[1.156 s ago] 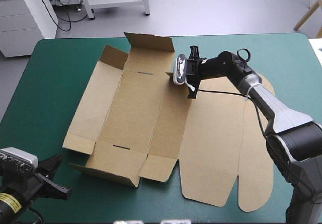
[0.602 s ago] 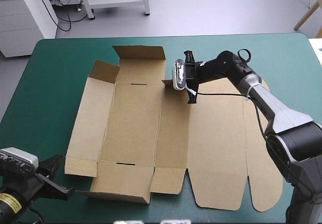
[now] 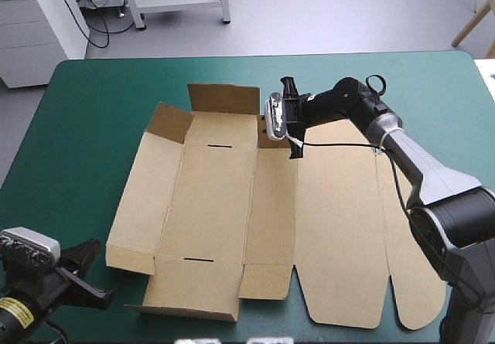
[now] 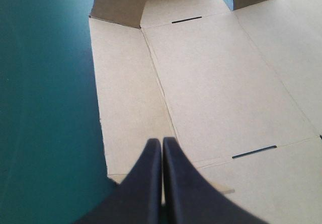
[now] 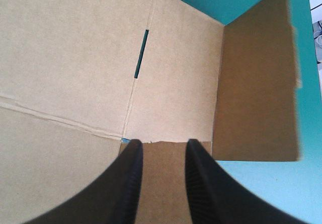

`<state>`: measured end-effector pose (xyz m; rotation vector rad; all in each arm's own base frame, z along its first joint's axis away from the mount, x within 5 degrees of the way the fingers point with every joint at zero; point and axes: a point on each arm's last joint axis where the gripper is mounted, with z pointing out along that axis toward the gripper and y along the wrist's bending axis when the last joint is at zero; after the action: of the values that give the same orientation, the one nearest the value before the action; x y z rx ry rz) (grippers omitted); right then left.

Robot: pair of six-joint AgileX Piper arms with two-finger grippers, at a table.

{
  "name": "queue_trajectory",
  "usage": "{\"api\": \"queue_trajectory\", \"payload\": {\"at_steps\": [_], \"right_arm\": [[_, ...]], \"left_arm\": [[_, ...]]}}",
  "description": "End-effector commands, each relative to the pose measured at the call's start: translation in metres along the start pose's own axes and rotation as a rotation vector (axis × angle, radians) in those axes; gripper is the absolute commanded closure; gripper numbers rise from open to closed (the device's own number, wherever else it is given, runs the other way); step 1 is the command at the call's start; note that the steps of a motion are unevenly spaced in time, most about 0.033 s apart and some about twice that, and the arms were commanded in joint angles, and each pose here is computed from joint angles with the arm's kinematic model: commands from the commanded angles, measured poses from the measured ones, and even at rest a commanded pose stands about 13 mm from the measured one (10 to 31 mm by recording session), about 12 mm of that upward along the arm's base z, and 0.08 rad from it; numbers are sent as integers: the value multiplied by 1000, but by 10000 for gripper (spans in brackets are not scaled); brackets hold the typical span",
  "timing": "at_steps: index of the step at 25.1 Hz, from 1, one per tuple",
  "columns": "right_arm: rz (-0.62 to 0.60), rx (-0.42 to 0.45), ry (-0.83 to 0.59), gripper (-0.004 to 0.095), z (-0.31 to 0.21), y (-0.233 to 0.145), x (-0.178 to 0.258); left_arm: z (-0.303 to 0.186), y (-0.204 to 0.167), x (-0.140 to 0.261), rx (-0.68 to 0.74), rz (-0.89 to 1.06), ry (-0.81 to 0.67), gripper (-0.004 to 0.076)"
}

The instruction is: Fold the box

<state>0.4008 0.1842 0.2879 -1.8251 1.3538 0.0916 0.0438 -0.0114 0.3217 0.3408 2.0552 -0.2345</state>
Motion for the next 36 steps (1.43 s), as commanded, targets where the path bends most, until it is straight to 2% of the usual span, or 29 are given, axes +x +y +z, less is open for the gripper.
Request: {"api": "queue_trajectory", "payload": {"at_steps": [1, 3, 6, 9, 10, 14, 15, 16, 20, 23, 25, 30, 36], "right_arm": [[6, 136, -53, 481, -37, -19, -27], [72, 172, -60, 475, -47, -23, -32], [291, 248, -91, 505, -68, -29, -42], [438, 324, -104, 565, -94, -34, -52], [476, 349, -102, 598, -102, -34, -56], [587, 452, -32, 883, -142, -33, -65], [623, 470, -20, 926, -147, -32, -65], [706, 523, 18, 922, -159, -31, -63], [921, 624, 124, 922, -178, -27, -55], [1026, 631, 316, 922, -185, -15, -41], [1080, 583, 447, 922, -185, -4, -34], [1112, 564, 488, 922, -190, 13, -31], [1131, 558, 490, 922, -203, 39, -33]], "left_arm": [[-5, -2, -14, 21, -5, -90, 734], [-5, -1, -14, 16, -1, -90, 734], [-5, 0, -14, 1, 11, -93, 734], [-5, 1, -14, -5, 16, -94, 734], [-5, 1, -14, -5, 16, -94, 734], [-5, 2, -15, -22, 32, -98, 734], [-5, 2, -15, -26, 35, -98, 734], [-5, 3, -15, -31, 39, -99, 734], [-5, 5, -15, -53, 57, -103, 734], [-5, 5, -15, -51, 55, -96, 734], [-5, 5, -13, -58, 57, -80, 734], [2, 7, -15, -91, 76, -45, 734], [22, 4, -18, -100, 55, 63, 734]]}}
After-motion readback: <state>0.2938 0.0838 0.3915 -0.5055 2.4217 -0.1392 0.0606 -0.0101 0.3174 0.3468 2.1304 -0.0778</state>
